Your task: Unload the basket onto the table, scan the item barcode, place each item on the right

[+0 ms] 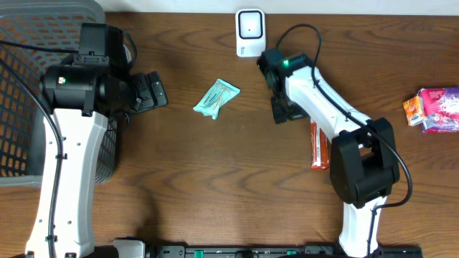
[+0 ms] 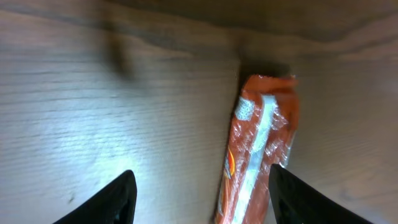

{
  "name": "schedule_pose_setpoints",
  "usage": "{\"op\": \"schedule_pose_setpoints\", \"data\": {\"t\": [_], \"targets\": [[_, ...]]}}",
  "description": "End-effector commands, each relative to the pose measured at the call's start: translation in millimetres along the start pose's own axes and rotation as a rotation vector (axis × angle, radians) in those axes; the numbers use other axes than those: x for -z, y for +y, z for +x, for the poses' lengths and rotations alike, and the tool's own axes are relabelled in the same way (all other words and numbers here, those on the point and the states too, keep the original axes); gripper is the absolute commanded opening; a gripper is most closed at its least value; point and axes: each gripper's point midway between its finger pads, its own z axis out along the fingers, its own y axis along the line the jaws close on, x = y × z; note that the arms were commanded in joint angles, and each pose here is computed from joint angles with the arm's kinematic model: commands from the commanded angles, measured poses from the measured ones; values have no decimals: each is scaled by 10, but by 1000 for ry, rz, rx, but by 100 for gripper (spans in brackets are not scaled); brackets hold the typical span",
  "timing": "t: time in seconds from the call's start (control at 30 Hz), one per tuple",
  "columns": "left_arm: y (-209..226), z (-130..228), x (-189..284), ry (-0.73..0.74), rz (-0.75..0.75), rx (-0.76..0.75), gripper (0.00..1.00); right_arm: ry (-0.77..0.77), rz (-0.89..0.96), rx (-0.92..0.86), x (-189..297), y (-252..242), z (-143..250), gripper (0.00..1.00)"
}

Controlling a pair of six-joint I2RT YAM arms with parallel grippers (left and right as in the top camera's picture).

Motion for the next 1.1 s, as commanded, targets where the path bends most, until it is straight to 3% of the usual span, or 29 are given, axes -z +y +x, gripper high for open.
{"op": "schedule_pose_setpoints", "data": {"t": [0.0,0.2,0.47,0.6,0.67,0.73,0.77,0.97,1.07], "targets": [[26,-3,14,-5,-10,12,98,19,77,-76,-304,-185,98,65],[26,-3,14,-5,-10,12,98,26,199,-146,-607,-482,237,63],[26,-3,14,-5,-10,12,98,78,137,-171,-864,-484,393,52],[26,-2,13,-4,-10,12,98,80,101,-179,-988,-405,460,40],[26,-3,14,-5,-10,12,98,95,73,-185,-1043,-362,513,29],[26,-3,14,-5,-10,12,98,115,37,-196,-1070,-329,548,9],[26,-3,14,-5,-10,12,98,123,15,-202,-1071,-303,550,1],[26,-3,14,-5,-10,12,98,147,-266,-182,-785,13,311,1],[26,-3,14,-5,-10,12,98,126,-558,-125,-407,310,67,1]]}}
